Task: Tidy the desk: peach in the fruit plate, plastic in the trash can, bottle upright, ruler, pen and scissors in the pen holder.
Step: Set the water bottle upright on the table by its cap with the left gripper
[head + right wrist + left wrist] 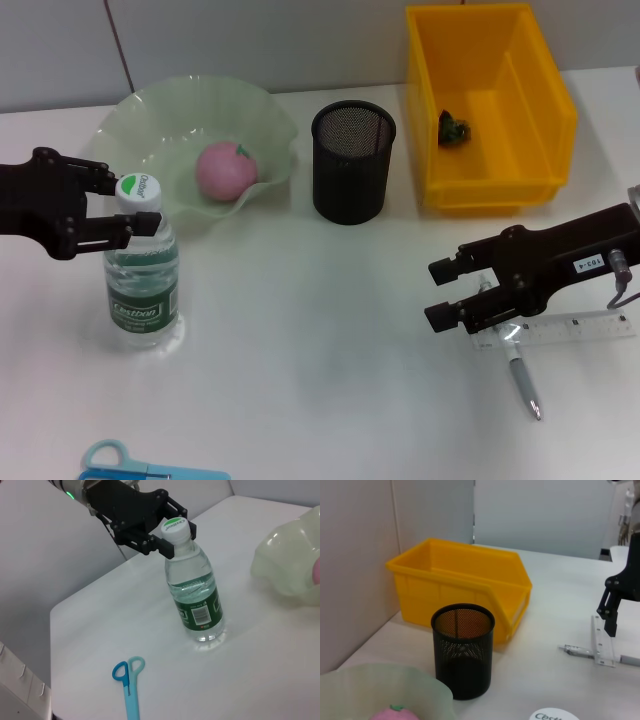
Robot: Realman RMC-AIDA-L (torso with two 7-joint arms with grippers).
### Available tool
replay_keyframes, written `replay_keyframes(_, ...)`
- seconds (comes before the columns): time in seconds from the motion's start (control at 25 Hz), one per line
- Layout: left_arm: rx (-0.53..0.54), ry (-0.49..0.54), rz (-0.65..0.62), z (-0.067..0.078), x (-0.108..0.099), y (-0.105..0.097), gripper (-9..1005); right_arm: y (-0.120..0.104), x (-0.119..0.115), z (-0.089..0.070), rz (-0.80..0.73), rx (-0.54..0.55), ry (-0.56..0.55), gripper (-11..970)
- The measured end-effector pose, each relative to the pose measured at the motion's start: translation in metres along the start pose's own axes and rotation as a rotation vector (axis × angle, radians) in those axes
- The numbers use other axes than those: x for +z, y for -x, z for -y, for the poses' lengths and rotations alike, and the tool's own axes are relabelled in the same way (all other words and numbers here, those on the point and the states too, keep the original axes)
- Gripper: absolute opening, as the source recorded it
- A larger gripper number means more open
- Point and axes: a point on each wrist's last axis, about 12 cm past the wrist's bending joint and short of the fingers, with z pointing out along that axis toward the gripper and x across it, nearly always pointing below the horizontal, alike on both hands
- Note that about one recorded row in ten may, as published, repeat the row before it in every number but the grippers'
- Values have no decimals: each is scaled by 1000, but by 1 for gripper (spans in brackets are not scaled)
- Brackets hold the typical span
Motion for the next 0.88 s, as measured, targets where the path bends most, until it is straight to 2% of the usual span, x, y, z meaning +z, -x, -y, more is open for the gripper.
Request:
replay_keyframes(0.28, -35, 21, 33, 0, -5, -6, 437, 1, -1, 1, 1, -2, -6, 800)
replay_keyframes(0.36, -56, 39, 88, 0, -12, -10, 438, 1, -1, 1, 1, -2, -9, 800)
replay_keyframes(0.64, -82, 71, 142, 1, -20, -16, 441, 1, -3, 2, -1, -8, -16, 800)
replay_keyframes(0.72, -110, 131, 238, 2, -31, -23, 442, 2, -3, 3, 0, -21, -19, 800)
replay_keyframes(0.88, -133, 155, 295, 3, -34, -30, 444, 3, -3, 2, 37, -70, -19, 800)
